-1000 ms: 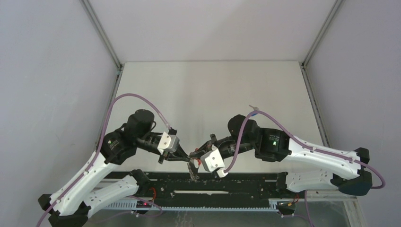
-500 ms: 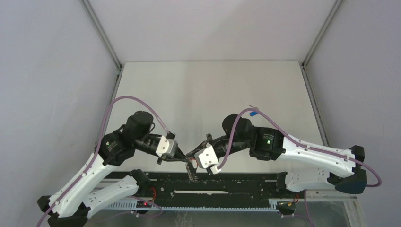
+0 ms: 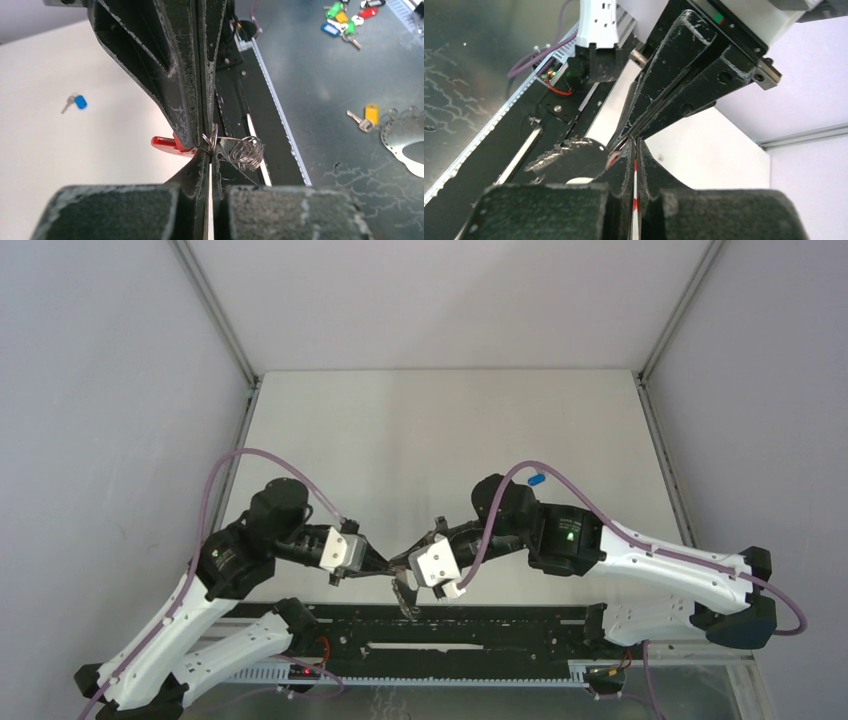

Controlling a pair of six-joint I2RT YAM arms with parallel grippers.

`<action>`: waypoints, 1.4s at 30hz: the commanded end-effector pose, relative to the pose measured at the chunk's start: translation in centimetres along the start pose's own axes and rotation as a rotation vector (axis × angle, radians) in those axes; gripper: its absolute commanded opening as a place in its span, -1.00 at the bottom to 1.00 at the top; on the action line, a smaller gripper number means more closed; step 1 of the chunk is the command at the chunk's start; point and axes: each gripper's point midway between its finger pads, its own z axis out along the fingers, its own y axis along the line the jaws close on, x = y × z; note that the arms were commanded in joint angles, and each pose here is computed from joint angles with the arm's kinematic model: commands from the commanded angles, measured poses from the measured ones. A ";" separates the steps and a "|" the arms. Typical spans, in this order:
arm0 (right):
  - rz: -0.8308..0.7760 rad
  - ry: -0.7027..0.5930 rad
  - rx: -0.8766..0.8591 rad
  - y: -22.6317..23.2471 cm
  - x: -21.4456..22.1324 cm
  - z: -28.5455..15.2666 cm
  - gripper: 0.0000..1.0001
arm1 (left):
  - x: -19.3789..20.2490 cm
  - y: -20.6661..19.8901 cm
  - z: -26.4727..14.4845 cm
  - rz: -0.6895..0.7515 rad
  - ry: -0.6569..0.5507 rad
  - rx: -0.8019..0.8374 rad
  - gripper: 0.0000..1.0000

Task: Put the keys on the keyring

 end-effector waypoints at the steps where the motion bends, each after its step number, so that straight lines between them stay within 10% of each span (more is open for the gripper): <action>1: 0.039 -0.026 0.012 -1.0 -1.5 0.6 -0.86 | -4.4 3.1 -0.1 0.118 -0.134 -0.118 -0.99; 42: 0.102 0.055 -0.050 -6.3 -2.2 -1.0 -0.34 | -7.0 4.3 0.4 0.011 -0.366 -0.192 -0.99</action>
